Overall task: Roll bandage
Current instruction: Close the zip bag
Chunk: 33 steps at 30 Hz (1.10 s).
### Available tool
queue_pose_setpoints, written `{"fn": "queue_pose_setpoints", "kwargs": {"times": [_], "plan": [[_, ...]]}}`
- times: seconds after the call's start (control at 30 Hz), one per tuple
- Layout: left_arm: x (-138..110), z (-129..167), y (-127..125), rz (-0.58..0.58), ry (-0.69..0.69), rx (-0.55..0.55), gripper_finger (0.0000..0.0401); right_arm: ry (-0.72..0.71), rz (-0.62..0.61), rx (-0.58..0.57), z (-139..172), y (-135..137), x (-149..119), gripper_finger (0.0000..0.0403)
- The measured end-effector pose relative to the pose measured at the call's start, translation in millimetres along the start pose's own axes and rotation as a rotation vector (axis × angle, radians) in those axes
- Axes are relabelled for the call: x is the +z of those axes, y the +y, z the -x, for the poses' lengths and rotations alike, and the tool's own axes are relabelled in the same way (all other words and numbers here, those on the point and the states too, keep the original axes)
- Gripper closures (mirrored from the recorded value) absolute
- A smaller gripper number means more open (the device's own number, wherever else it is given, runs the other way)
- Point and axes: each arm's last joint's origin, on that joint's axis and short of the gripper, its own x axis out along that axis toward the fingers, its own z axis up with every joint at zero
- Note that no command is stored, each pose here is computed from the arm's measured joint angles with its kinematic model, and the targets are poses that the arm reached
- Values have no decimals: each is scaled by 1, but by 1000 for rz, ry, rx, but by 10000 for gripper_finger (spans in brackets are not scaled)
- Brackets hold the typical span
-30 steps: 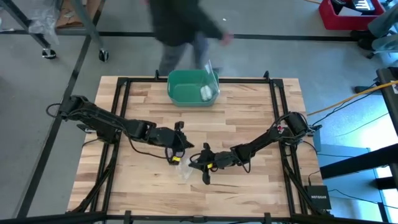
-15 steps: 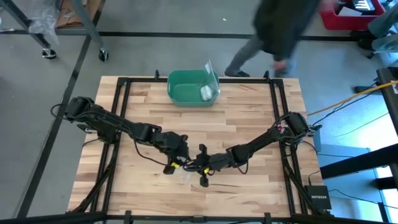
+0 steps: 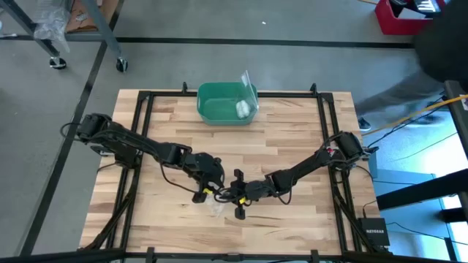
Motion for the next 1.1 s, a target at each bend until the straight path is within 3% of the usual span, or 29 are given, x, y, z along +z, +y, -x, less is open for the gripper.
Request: {"fn": "queue_pose_setpoints", "kwargs": {"times": [0.2, 0.33, 0.47, 0.7, 0.8, 0.97, 1.1], "plan": [[-4, -14, 1, -12, 14, -5, 274, -9, -2, 3, 0, 0, 1, 383], [-5, -16, 2, -36, 9, 8, 314, -2, -2, 1, 0, 0, 0, 389], [-1, -10, 1, -66, -12, 35, 386, -7, -4, 2, 0, 0, 0, 367], [-1, -11, -6, -61, -28, 102, 399, -2, -7, 2, 2, -3, 4, 325], [2, -7, -12, -57, -45, 103, 398, 26, 4, 6, 14, -4, 16, 300], [1, -4, -21, -74, -45, 146, 399, 143, 24, -3, 62, 0, 46, 250], [4, -2, -25, -80, -78, 189, 400, 163, 41, -33, 94, 9, 54, 233]]}}
